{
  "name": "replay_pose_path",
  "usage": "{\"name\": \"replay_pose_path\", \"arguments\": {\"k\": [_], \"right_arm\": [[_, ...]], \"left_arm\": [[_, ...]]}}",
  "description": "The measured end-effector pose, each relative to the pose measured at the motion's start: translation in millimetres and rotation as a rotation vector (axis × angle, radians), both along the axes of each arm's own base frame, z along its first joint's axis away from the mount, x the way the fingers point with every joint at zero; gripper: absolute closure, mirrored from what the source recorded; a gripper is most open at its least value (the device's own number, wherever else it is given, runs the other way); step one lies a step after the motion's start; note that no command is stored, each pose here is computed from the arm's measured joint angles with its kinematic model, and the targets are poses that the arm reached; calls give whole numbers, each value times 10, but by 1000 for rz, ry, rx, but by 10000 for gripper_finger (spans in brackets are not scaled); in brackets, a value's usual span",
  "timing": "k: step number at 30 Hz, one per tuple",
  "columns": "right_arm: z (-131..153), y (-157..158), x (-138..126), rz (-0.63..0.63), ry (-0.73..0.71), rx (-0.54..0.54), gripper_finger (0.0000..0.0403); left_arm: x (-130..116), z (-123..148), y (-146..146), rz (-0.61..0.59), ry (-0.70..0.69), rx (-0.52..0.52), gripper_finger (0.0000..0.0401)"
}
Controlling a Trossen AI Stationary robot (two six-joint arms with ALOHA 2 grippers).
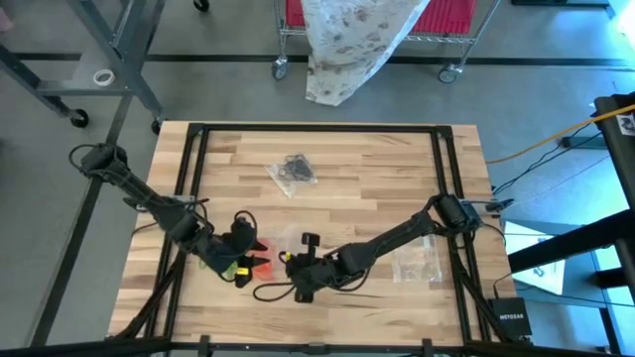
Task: Sort rubber bands
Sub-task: Put the orange rubber band into the transparent zip bag
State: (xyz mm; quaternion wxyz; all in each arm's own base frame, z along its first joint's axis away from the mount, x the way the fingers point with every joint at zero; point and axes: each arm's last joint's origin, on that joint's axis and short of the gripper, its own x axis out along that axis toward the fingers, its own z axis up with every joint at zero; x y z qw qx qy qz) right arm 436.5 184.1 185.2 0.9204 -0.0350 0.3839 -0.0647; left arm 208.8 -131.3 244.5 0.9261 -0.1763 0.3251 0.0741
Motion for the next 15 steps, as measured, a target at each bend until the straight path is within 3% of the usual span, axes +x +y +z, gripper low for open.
{"name": "replay_pose_path", "arguments": {"k": [11,15], "right_arm": [[-15,-86,26,-73,-16,10,403],[-23,-144,51,-65,6,77,403]], "left_arm": [[-75,11,-97,15,-45,56,242],[-65,12,-82,10,-45,78,242]]}}
